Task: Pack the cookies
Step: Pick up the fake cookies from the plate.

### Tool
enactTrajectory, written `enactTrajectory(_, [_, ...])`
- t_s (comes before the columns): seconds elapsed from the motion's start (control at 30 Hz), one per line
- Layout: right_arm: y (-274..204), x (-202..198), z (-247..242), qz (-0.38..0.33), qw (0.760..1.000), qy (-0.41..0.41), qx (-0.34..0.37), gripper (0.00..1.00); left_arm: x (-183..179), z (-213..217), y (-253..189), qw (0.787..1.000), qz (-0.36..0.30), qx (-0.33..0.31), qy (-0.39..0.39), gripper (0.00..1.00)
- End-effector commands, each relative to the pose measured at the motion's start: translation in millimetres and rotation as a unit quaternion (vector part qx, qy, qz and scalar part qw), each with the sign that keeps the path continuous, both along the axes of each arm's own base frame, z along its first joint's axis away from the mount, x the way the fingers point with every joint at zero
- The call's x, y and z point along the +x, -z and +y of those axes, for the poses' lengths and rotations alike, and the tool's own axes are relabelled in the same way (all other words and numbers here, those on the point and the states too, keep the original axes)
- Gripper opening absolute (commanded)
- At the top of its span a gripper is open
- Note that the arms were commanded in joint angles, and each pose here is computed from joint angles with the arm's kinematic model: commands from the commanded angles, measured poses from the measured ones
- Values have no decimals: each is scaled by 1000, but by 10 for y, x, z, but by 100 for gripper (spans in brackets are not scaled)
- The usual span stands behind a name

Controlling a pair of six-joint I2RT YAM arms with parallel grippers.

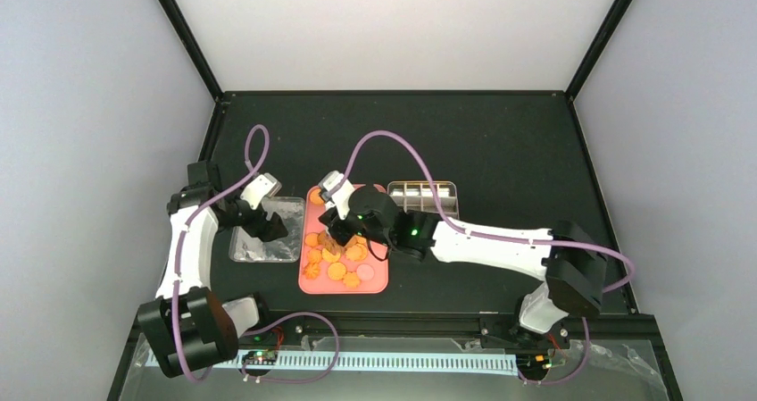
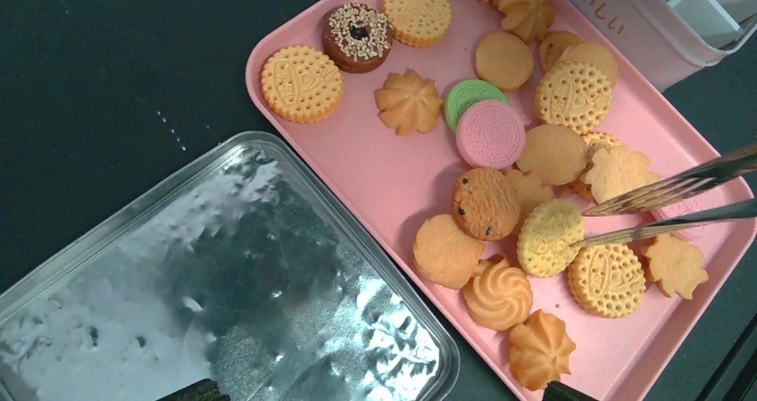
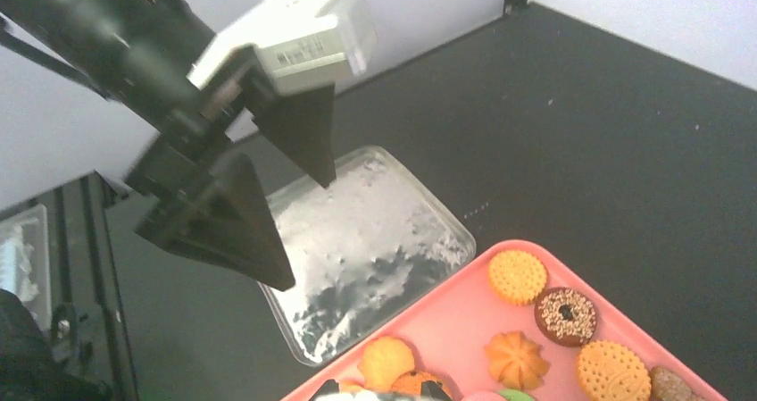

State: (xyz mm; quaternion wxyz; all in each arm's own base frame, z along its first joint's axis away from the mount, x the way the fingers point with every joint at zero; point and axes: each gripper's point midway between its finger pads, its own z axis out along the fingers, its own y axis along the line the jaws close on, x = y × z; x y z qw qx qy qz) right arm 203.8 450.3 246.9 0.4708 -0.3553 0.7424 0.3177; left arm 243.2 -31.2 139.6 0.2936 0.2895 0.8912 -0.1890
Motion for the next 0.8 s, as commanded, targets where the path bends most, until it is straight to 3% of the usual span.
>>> enactTrajectory(0.0, [19,-1,130,-11,1000,-8,7,5,-83,-51,-114,1000,-23,3,21,95])
enactTrajectory(0.17, [144,-25,178,-18,1000,-7,-3,23,-122,-52,-79,999,-33,14,28,95])
enactTrajectory(0.4, [183,-29,184,-40,999,4,-3,35,-129,-78,-102,999,-30,3,24,95])
enactTrajectory(0.77, [206,-43,208,-89,995,36,-25,36,-122,-80,-113,999,-29,-2,17,95])
